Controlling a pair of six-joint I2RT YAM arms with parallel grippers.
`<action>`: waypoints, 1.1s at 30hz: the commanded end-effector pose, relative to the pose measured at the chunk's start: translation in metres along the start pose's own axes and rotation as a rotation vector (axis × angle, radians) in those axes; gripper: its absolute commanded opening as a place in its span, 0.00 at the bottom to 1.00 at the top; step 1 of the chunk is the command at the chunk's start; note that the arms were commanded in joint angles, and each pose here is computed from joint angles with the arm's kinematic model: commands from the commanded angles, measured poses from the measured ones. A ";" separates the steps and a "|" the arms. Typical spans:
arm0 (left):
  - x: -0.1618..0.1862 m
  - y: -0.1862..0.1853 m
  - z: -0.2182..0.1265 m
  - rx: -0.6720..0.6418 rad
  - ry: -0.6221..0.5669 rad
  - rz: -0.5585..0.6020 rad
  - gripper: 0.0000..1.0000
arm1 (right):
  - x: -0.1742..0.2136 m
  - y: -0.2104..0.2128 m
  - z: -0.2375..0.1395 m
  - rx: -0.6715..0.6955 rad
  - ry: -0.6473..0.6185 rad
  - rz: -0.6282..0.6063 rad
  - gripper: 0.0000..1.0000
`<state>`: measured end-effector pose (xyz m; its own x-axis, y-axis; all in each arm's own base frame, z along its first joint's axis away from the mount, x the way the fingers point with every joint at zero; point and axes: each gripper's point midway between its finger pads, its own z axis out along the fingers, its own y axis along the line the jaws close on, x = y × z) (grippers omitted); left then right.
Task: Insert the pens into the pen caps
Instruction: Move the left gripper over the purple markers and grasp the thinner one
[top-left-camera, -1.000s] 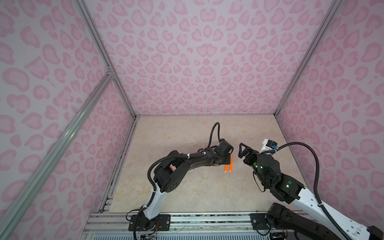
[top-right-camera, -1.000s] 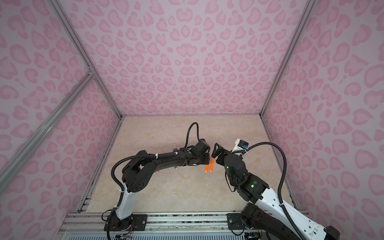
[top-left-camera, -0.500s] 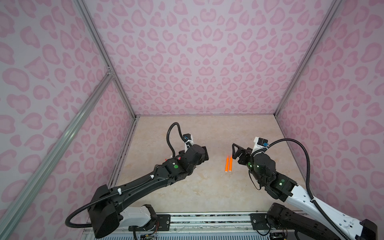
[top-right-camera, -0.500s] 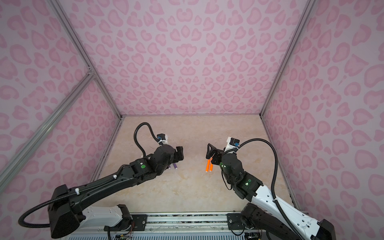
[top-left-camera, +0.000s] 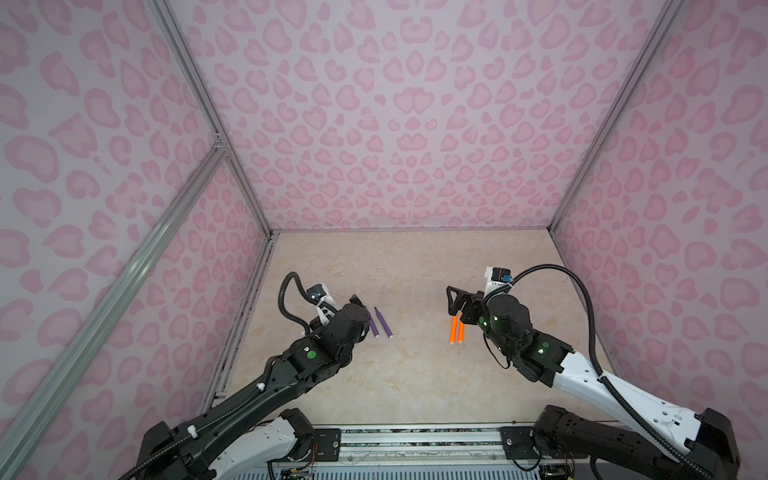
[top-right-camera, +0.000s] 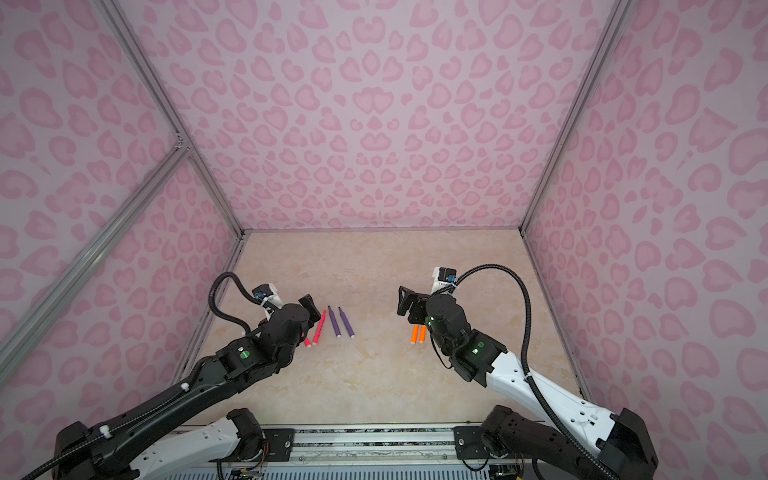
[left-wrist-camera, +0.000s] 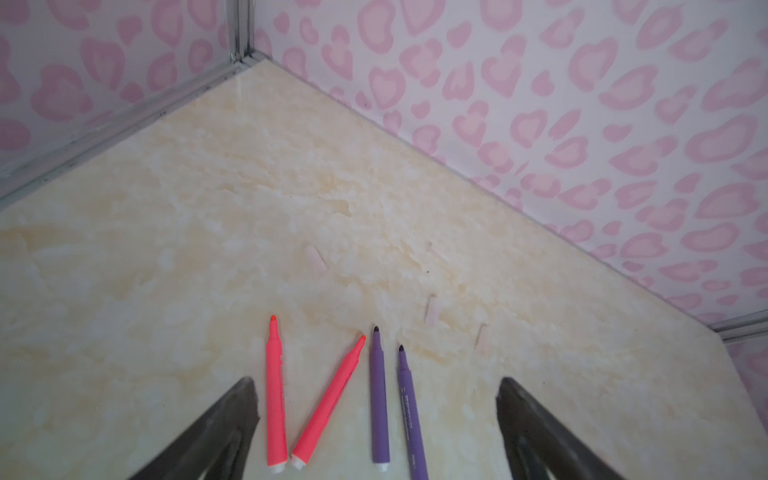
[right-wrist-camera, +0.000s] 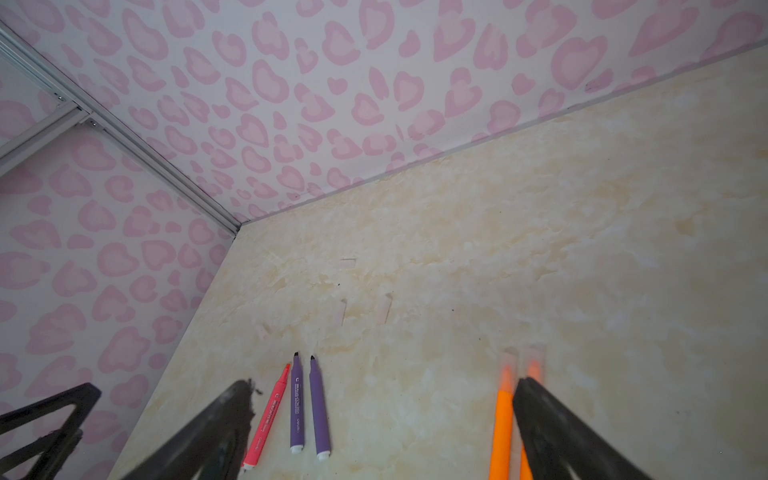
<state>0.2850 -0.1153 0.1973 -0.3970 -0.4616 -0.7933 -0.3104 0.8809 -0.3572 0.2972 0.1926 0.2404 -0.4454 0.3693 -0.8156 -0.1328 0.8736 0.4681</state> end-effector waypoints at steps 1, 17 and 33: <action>0.028 -0.006 0.011 -0.036 0.150 -0.001 0.95 | 0.004 -0.002 0.002 0.013 0.014 0.004 0.99; 0.140 -0.030 0.072 -0.269 0.587 0.249 0.73 | 0.005 -0.005 0.006 0.040 0.013 -0.009 0.98; 0.164 -0.033 0.104 -0.294 0.693 0.310 0.45 | 0.006 -0.005 0.005 0.035 0.018 -0.010 0.99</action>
<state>0.3193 -0.2094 0.0312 -0.9062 -0.2602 -0.3334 -0.2855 0.9580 0.0282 0.2990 0.1933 0.2289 -0.4721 0.3458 -0.8109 -0.1119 0.8889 0.4443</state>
